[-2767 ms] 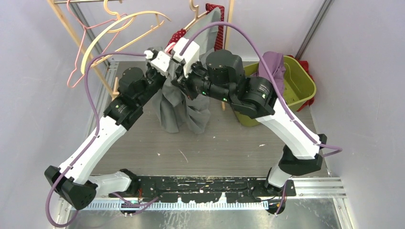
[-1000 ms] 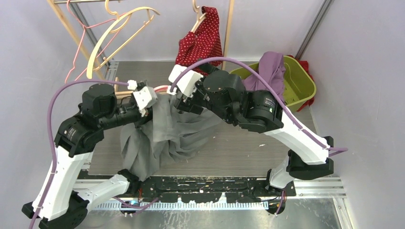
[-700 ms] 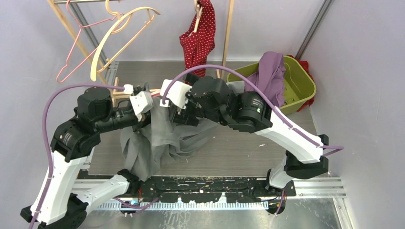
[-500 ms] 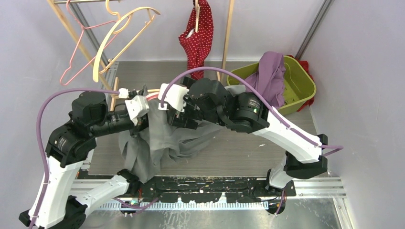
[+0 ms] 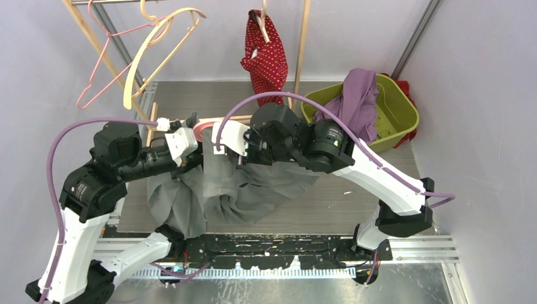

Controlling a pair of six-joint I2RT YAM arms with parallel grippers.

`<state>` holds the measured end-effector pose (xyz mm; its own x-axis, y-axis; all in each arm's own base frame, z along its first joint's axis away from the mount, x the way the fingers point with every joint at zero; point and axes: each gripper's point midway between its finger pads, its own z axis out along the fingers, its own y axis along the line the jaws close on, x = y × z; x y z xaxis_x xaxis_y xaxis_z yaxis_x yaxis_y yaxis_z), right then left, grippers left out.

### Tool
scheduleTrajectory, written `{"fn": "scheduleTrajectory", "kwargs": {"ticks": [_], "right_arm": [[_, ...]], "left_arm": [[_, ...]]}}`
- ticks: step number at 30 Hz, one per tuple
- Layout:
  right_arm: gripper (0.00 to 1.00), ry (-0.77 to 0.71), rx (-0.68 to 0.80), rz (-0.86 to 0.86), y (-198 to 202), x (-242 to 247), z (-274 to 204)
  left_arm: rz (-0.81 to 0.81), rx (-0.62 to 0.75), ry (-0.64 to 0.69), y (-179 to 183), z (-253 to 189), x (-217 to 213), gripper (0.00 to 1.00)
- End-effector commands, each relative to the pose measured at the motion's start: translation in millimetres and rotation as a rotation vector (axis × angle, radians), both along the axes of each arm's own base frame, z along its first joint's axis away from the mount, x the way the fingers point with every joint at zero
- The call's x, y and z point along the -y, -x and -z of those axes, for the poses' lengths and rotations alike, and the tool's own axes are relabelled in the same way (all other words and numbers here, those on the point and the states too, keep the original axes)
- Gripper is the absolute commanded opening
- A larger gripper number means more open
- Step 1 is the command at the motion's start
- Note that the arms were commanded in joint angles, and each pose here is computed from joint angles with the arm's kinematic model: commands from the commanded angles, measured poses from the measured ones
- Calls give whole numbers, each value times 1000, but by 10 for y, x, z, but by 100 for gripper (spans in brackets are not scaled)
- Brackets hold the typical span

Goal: Remove the skirt from the hanger

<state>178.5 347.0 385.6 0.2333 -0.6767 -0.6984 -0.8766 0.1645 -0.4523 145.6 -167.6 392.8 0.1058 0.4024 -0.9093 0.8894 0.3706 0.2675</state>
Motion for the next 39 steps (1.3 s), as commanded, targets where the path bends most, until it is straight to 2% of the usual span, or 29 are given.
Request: {"fn": "scheduleTrajectory", "kwargs": {"ticks": [1, 4, 5, 6, 7, 8, 11, 13, 14, 18, 25, 27, 30, 32, 36, 39], "right_arm": [[1, -99, 13, 75, -130, 19, -228], [1, -96, 4, 82, -123, 78, -237], [1, -90, 4, 91, -135, 94, -225], [1, -82, 5, 95, -143, 105, -208], [1, -83, 11, 105, -164, 110, -207], [1, -83, 15, 108, -179, 106, -207], [1, -87, 22, 110, -204, 91, -225], [1, -88, 28, 108, -207, 91, -243], [1, -87, 30, 108, -210, 95, -245], [1, -91, 35, 103, -193, 128, -284], [1, -93, 26, 94, -122, 250, -330], [1, -93, 21, 95, -98, 293, -340], [1, -78, 9, 99, -61, 371, -320], [1, -73, 3, 105, -38, 434, -329], [1, -78, 7, 114, 7, 563, -388], [1, -88, 24, 124, -3, 610, -431]], "left_arm": [[46, 141, 100, 64, -389, 59, 0], [-36, 217, 118, -21, -438, -52, 0], [-63, 263, 148, -48, -521, -82, 3], [-78, 302, 180, -47, -604, -105, 11], [-83, 338, 212, -20, -683, -125, 25], [-84, 364, 248, 8, -766, -134, 34], [-63, 393, 309, 97, -919, -127, 49], [-56, 377, 307, 116, -924, -120, 66], [-59, 366, 296, 111, -902, -124, 68], [-115, 322, 195, -35, -669, -179, 68], [-196, 302, 7, -400, -226, -241, 60], [-217, 316, -51, -503, -145, -274, 56], [-237, 321, -149, -614, -54, -339, 39], [-237, 310, -205, -662, -8, -362, 36], [-194, 292, -207, -664, -54, -279, 36], [-95, 236, -173, -564, -44, -107, 37]]}}
